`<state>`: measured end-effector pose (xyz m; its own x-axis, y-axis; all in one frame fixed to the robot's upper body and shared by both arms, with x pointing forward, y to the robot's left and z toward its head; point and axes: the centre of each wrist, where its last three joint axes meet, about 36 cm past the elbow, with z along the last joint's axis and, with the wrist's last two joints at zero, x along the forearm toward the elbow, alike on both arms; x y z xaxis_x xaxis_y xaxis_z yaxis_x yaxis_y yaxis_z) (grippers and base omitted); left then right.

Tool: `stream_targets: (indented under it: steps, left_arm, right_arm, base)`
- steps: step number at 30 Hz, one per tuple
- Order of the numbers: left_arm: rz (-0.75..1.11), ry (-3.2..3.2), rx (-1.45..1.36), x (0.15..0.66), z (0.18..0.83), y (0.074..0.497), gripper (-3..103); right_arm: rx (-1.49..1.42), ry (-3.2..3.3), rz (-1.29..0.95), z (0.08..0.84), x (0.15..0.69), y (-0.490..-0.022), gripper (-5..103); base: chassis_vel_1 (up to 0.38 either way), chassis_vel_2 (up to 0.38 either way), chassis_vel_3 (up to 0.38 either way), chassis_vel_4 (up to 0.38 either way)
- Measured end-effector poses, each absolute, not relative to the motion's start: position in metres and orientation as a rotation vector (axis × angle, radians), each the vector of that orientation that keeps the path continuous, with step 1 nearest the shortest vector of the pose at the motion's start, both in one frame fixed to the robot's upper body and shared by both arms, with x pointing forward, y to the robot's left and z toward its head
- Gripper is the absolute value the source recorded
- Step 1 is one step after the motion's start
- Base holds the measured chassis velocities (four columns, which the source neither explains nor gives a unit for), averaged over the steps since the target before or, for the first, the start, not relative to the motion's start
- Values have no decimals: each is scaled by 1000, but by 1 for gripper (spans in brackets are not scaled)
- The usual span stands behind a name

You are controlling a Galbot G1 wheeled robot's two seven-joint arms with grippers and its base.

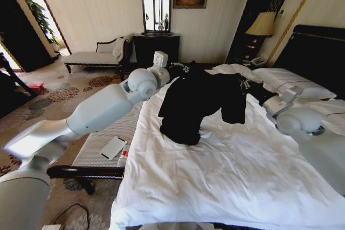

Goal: Fold the clothes on the bed.

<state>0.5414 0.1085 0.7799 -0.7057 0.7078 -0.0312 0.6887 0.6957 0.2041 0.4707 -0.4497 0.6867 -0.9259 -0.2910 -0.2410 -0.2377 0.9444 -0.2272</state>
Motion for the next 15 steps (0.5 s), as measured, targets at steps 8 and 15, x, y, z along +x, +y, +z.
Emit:
stream_targets:
  steps: [8, 15]
  left_arm:
    - [265, 2654, 1126, 491, 878, 115, 1]
    - [204, 2588, 1211, 440, 929, 109, 1]
  right_arm:
    - [-264, 2680, -346, 806, 448, -477, 1]
    - [-200, 2601, -419, 860, 416, -479, 1]
  base:
    - [0, 0, 0, 0]
    - [0, 0, 0, 0]
